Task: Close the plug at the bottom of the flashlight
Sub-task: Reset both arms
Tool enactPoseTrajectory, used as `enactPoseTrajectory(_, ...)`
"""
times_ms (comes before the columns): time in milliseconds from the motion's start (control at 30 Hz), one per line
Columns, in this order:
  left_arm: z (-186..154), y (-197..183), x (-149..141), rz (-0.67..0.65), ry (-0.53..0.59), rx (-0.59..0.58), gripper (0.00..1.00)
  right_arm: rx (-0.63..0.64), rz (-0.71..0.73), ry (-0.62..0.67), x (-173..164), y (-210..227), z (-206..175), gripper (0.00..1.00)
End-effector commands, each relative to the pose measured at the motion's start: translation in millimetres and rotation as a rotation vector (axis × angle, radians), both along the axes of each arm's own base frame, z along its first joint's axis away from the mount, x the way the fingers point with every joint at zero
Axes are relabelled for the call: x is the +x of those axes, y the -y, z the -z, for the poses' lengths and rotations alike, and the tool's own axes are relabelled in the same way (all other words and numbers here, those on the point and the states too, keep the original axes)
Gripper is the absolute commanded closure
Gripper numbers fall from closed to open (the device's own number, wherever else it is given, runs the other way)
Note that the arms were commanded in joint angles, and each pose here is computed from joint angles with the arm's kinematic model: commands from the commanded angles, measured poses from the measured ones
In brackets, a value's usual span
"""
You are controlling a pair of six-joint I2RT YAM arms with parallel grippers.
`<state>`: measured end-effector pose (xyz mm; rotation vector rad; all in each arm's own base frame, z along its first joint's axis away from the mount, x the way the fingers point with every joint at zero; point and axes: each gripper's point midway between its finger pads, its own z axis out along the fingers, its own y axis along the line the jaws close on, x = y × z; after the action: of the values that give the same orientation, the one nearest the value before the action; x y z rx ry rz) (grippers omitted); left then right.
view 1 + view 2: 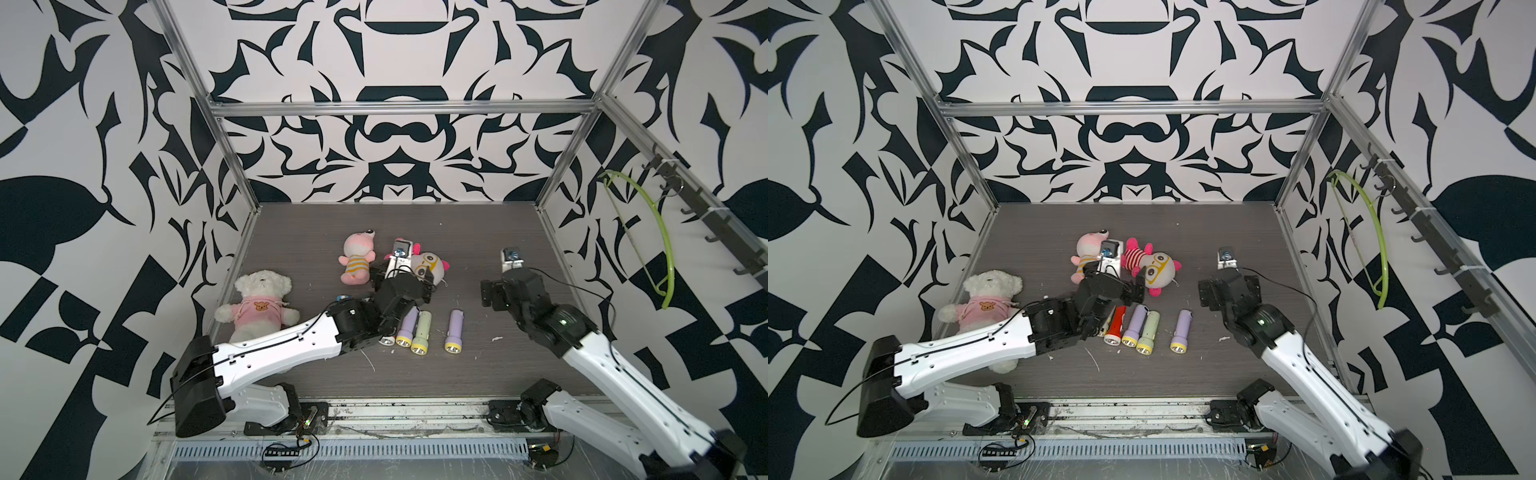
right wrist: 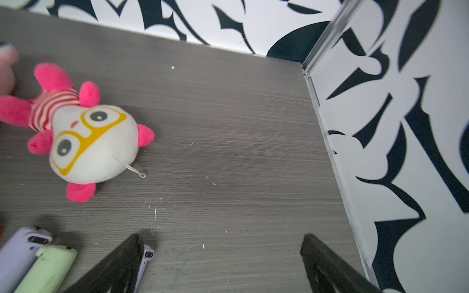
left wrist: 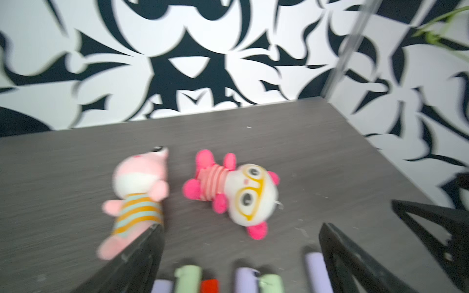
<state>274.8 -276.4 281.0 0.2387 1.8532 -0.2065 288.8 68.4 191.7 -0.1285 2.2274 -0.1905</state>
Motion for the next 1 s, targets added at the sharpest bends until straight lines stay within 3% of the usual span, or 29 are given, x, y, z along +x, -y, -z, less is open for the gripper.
enactPoseTrajectory(0, 6, -68, 23, -0.165, 0.1, 0.192, 0.01, 0.041, -0.078, 0.09, 25, -15, 4, 0.0)
enactPoseTrajectory(167, 38, -165, 41, -0.35, 0.115, 0.163, 0.01, 0.193, -0.003, 0.133, 56, 25, 47, 0.0)
enactPoseTrajectory(300, 70, -229, 44, -0.428, 0.178, 0.096, 0.01, 0.155, 0.017, 0.159, 71, 55, 79, 0.0)
enactPoseTrajectory(433, 114, -274, 50, -0.483, 0.092, 0.093, 0.01, 0.191, 0.041, 0.171, 87, 61, 97, 0.0)
enactPoseTrajectory(533, 131, -281, 64, -0.482, 0.071, 0.108, 0.01, 0.198, -0.049, 0.182, 97, 48, 98, 0.0)
enactPoseTrajectory(700, 158, -280, 95, -0.441, 0.022, 0.108, 0.01, 0.209, -0.053, 0.213, 100, 51, 113, 0.0)
enactPoseTrajectory(767, 165, -282, 101, -0.432, 0.002, 0.048, 0.01, 0.211, -0.076, 0.244, 99, 48, 116, 0.0)
enactPoseTrajectory(833, 182, -288, 104, -0.444, 0.007, 0.013, 0.01, 0.211, -0.088, 0.237, 98, 47, 116, 0.0)
enactPoseTrajectory(900, 180, -283, 108, -0.401, 0.089, 0.019, 0.0, 0.219, -0.111, 0.229, 97, 43, 117, 0.0)
enactPoseTrajectory(967, 190, -276, 104, -0.363, -0.02, 0.012, 0.01, 0.225, -0.113, 0.225, 97, 43, 117, 0.0)
